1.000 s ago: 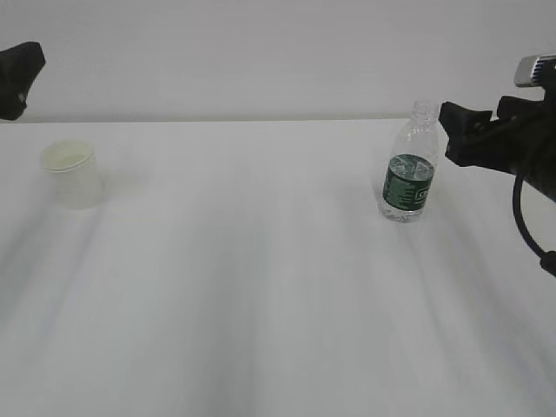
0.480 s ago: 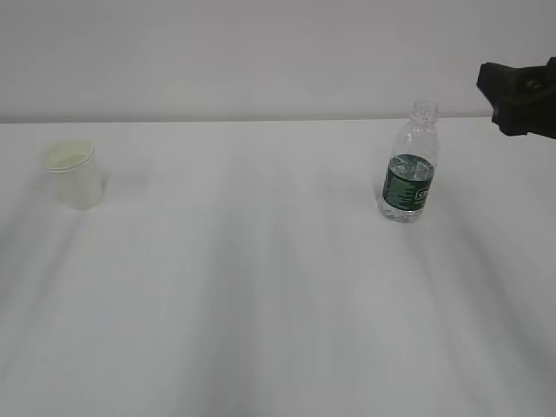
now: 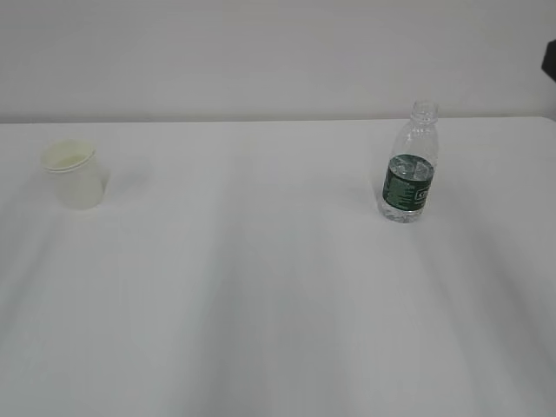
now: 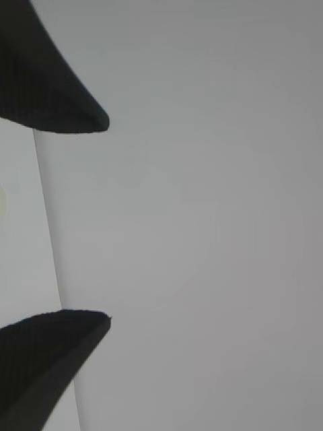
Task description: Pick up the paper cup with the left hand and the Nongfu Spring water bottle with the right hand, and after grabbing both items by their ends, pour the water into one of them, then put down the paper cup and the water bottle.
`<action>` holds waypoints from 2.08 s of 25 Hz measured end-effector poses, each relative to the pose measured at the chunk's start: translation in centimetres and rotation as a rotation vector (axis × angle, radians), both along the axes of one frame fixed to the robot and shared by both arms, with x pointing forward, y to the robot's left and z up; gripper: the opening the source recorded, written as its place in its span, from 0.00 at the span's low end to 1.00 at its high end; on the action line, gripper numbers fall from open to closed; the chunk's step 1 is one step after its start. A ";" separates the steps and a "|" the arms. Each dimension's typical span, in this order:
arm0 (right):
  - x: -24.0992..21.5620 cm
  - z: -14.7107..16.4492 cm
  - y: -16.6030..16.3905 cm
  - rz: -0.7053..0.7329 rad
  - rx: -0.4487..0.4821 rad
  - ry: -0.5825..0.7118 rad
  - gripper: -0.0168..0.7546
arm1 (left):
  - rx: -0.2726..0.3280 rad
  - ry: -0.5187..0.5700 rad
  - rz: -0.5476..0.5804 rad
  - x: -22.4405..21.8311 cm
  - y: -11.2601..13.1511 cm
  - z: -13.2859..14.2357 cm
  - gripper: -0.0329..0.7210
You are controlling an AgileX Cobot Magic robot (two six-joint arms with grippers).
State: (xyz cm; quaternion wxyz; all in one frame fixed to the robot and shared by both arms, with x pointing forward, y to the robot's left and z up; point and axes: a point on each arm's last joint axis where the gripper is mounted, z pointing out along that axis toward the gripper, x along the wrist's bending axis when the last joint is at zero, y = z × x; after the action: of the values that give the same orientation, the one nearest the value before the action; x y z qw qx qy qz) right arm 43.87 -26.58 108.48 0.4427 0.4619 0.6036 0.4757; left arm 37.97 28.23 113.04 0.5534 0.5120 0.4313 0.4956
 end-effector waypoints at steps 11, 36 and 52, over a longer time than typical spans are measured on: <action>-6.5 2.3 -1.4 -0.026 -0.075 0.003 0.77 | -0.055 0.002 0.027 -8.0 1.3 0.4 0.82; -21.2 -2.7 -4.4 -0.115 -0.078 0.468 0.77 | -0.042 0.727 0.028 -15.0 1.8 -7.2 0.78; -20.1 -4.0 -4.3 -0.120 -0.087 0.441 0.77 | -0.040 0.670 0.038 -14.2 1.9 -7.4 0.75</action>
State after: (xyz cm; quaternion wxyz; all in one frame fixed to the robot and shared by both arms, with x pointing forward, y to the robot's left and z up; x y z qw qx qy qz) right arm 23.78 -30.85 104.44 0.3467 0.5704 0.6772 0.3096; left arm 23.77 30.11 105.62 0.3812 0.6273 0.6086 0.3013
